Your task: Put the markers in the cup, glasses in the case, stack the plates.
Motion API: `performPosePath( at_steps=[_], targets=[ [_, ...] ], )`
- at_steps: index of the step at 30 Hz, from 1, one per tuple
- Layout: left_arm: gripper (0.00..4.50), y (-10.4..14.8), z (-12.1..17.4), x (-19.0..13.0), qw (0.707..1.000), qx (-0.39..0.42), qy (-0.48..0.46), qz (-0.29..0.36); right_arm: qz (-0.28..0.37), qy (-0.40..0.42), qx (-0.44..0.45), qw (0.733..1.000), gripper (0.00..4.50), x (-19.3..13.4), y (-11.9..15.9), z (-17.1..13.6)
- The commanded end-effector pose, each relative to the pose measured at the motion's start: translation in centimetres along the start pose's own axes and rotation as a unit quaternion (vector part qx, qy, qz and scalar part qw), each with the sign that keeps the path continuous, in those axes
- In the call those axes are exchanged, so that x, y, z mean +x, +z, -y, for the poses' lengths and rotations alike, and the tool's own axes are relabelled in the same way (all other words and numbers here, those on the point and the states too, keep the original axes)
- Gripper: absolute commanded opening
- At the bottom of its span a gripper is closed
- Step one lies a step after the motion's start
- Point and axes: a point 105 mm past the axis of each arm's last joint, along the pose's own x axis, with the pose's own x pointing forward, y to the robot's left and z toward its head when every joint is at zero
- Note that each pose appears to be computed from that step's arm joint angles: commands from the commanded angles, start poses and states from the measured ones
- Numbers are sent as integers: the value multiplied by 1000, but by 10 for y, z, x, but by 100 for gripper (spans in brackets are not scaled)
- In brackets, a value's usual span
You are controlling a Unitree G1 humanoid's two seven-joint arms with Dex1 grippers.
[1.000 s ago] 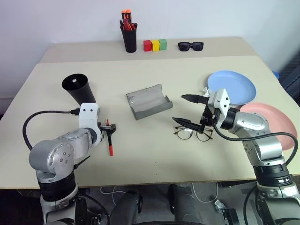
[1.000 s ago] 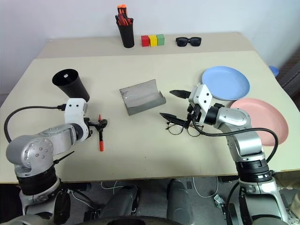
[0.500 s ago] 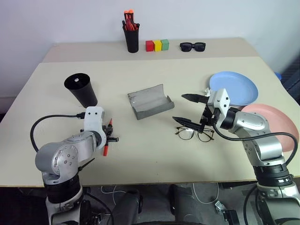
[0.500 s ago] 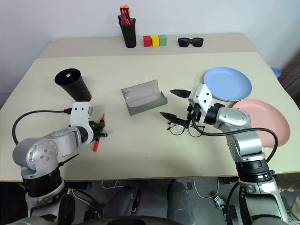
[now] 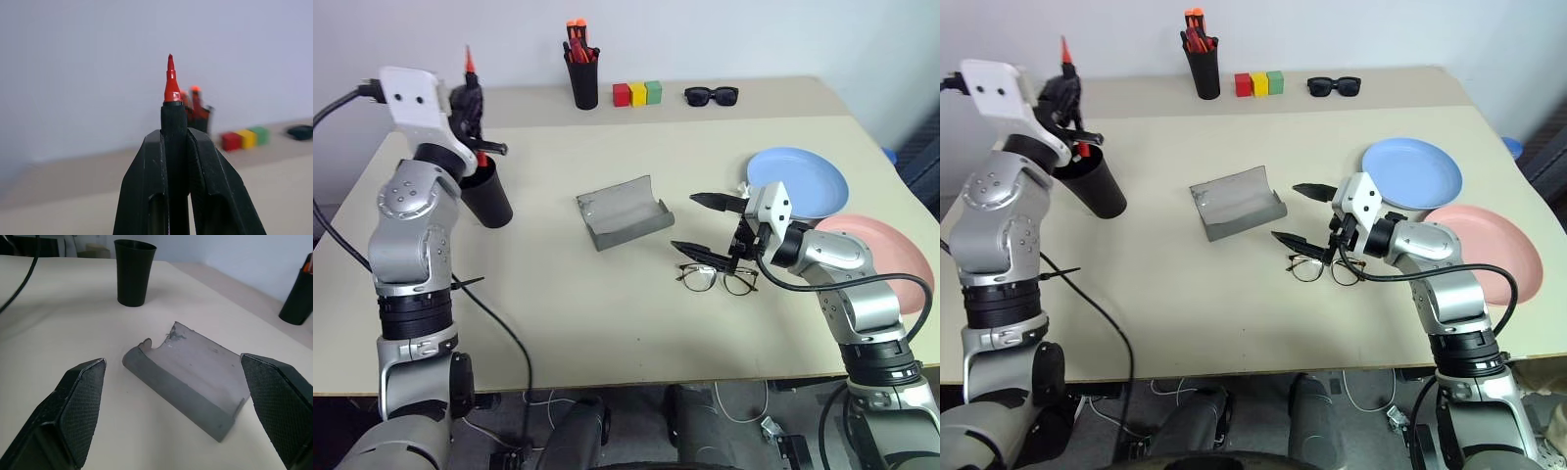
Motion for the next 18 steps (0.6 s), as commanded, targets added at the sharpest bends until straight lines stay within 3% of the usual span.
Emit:
performPosePath(
  at_steps=[1,17,18],
  targets=[
    [6,7,-17,-4,999,22,10,42,17,-1,-20,1000,450,-1,12,1],
    [6,-36,-28,-5,998,11,-2,63,12,2,-21,1000,450,-3,12,1],
    [51,-38,-28,-6,998,12,-4,61,11,1,-22,1000,450,-4,12,1]
  ],
)
